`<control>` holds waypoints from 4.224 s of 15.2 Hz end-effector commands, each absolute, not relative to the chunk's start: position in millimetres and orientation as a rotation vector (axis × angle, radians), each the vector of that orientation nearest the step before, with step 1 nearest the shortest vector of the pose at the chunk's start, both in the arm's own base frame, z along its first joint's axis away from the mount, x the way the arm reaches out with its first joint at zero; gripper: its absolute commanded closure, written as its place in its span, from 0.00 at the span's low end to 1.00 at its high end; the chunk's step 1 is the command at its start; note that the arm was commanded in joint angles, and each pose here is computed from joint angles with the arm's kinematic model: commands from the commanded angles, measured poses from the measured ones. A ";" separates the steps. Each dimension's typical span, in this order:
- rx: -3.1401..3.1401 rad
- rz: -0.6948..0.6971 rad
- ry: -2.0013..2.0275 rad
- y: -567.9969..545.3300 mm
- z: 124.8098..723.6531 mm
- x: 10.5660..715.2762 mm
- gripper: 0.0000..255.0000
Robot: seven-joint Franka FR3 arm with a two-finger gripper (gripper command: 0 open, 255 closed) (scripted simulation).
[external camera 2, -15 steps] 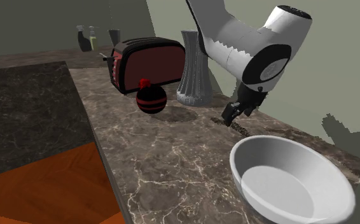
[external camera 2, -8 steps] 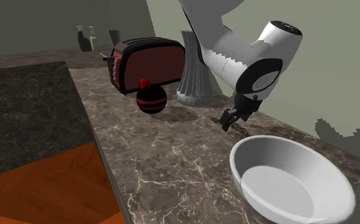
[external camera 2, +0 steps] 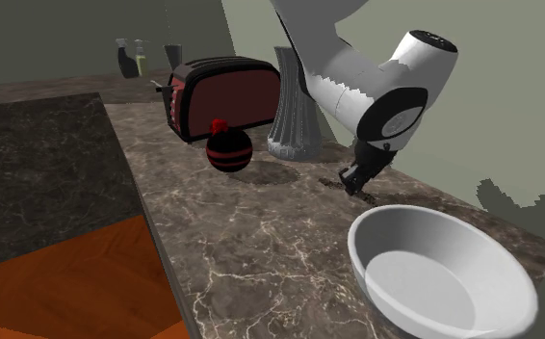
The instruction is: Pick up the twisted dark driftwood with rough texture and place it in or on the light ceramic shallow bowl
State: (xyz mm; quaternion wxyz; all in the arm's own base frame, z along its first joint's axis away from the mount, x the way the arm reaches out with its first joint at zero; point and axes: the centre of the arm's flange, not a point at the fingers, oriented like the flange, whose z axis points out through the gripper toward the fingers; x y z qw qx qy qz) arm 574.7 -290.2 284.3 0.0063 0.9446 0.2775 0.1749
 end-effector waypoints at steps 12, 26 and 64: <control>2.958 0.543 0.868 -290.2 308.6 574.2 1.00; 2.958 0.543 0.868 -290.2 382.5 574.2 1.00; 2.958 0.543 0.868 -335.8 391.5 314.8 1.00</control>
